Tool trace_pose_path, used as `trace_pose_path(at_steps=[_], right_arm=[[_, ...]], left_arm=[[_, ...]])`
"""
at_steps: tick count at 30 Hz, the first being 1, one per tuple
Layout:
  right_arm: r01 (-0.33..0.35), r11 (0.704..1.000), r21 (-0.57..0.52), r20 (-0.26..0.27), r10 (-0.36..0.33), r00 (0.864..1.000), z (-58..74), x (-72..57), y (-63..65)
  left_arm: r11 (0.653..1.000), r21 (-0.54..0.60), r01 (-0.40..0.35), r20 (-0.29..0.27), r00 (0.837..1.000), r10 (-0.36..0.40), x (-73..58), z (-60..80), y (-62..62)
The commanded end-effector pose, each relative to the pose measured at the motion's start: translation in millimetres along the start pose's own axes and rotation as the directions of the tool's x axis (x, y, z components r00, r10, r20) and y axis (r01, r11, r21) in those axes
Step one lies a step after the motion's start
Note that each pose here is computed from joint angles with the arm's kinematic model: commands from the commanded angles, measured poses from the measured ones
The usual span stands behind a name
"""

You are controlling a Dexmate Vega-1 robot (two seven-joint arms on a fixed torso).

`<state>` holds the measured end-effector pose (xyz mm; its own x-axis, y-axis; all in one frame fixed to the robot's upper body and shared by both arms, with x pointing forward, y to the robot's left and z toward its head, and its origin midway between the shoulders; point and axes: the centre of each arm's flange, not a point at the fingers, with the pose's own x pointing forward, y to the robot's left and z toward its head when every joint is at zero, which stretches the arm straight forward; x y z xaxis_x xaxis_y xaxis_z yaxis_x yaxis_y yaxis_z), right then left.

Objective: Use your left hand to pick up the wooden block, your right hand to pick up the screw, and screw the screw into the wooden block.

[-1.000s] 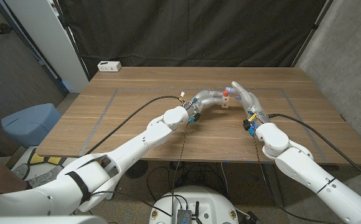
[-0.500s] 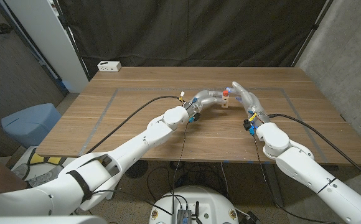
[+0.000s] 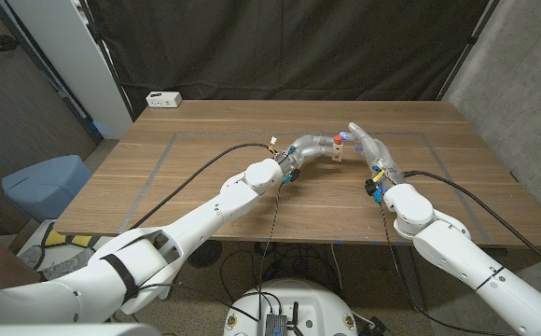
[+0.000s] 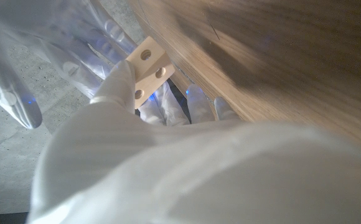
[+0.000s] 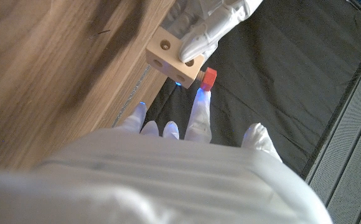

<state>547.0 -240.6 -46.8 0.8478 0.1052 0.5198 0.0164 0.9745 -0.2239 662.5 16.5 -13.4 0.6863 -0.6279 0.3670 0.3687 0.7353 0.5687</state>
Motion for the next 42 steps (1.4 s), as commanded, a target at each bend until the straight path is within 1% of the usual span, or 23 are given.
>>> trace_pose_path(at_steps=[1,21,38,42], right_arm=[[0.022,1.000,-0.005,0.004,-0.022,1.000,0.4,-2.6,0.5],[0.050,0.999,0.001,0.009,-0.050,0.999,-0.8,-5.9,1.3],[0.050,0.999,-0.004,0.014,-0.050,0.999,-0.3,-7.9,2.8],[0.041,0.999,-0.012,0.016,-0.041,0.999,0.0,-8.1,3.1]], left_arm=[[1.000,-0.003,0.004,0.001,1.000,-0.004,0.9,0.2,0.0],[1.000,-0.006,0.003,-0.004,1.000,-0.003,0.5,-2.0,0.4],[1.000,-0.007,0.003,-0.009,1.000,-0.003,0.7,-2.5,0.7],[1.000,-0.008,0.004,-0.009,1.000,-0.004,0.7,-2.4,0.7]])
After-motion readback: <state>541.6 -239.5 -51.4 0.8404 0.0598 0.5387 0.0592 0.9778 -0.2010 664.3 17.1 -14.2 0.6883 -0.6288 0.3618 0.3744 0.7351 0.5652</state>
